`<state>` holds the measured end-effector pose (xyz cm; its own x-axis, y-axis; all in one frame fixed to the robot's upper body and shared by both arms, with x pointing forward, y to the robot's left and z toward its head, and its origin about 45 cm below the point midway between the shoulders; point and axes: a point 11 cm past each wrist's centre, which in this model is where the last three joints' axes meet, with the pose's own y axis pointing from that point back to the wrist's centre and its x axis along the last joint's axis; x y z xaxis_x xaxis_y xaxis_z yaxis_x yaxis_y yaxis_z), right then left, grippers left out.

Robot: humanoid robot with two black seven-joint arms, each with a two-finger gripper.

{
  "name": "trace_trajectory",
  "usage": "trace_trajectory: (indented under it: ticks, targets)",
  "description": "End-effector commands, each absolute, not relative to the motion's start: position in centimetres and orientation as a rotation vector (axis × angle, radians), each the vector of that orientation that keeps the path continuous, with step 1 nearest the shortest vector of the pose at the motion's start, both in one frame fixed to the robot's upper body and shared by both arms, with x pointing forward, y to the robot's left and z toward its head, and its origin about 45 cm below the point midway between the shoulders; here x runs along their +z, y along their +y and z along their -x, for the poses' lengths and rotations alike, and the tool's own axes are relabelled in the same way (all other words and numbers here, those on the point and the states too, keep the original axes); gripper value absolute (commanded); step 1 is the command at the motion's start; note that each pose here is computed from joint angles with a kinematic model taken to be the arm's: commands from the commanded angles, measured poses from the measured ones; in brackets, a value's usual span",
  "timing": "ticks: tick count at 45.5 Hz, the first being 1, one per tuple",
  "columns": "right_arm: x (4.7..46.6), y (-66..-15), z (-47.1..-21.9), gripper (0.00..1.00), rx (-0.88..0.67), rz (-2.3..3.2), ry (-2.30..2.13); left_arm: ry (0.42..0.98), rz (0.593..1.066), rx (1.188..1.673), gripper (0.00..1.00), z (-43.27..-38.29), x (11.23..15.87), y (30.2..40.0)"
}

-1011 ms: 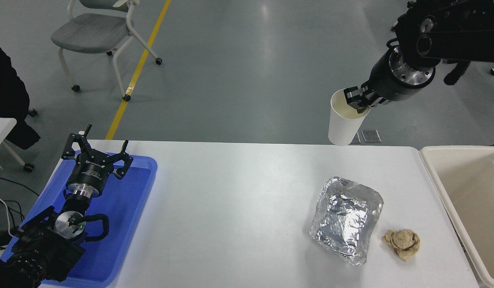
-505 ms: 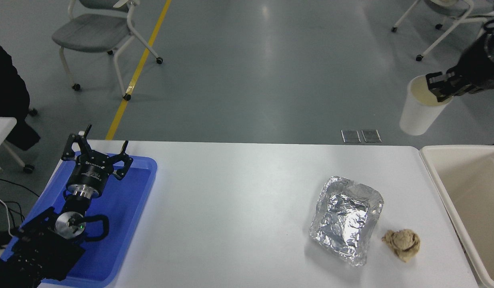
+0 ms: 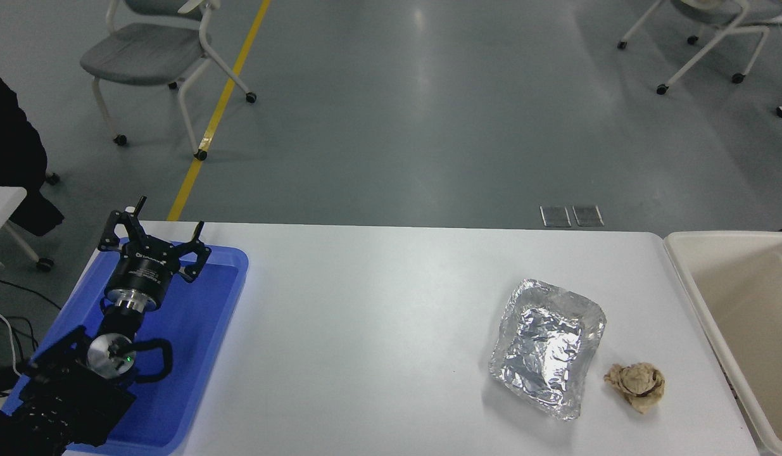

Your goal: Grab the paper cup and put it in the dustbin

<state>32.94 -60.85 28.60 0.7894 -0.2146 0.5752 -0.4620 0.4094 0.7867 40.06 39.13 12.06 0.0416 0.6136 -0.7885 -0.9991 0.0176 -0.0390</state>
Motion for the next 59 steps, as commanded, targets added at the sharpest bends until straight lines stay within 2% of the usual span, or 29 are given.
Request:
trace_trajectory:
  ticks: [1, 11, 15, 24, 37, 38, 39, 40, 41, 50, 59]
  targets:
    - [18.9, -64.4, -28.3, 0.0, 0.127, -1.091, -0.73, 0.684, 0.729, 1.418, 1.0, -40.06, 12.07, 39.13]
    - [12.1, -62.5, -26.8, 0.0, 0.099, -1.109, -0.786, 0.684, 0.729, 1.418, 1.0, -40.06, 12.07, 39.13]
    - [10.7, -61.3, -26.9, 0.0, 0.073, -1.139, -0.822, 0.684, 0.729, 1.418, 1.0, -40.06, 12.07, 39.13]
    - [8.6, -59.1, -27.5, 0.0, 0.057, -1.176, -0.878, 0.684, 0.729, 1.418, 1.0, -40.06, 12.07, 39.13]
    - [7.9, -58.4, -27.6, 0.01, 0.058, -1.185, -0.912, 0.684, 0.729, 1.418, 1.0, -40.06, 12.07, 39.13]
    - [7.9, -58.4, -27.6, 0.18, 0.06, -1.183, -0.914, 0.684, 0.729, 1.418, 1.0, -40.06, 12.07, 39.13]
    - [8.0, -58.5, -27.7, 0.45, 0.062, -1.181, -0.92, 0.685, 0.73, 1.415, 1.0, -40.1, 12.11, 39.06]
    - [8.1, -58.6, -27.7, 0.79, 0.064, -1.179, -0.925, 0.684, 0.729, 1.418, 1.0, -40.06, 12.07, 39.13]
    - [8.1, -58.5, -27.8, 1.0, 0.063, -1.181, -0.93, 0.684, 0.729, 1.418, 1.0, -40.06, 12.07, 39.13]
    - [8.9, -58.1, -29.1, 1.0, 0.08, -1.195, -0.937, 0.683, 0.729, 1.417, 1.0, -40.12, 12.13, 39.12]
    - [14.2, -57.2, -34.6, 1.0, 0.189, -1.215, -0.897, 0.685, 0.73, 1.416, 1.0, -40.12, 12.1, 39.04]
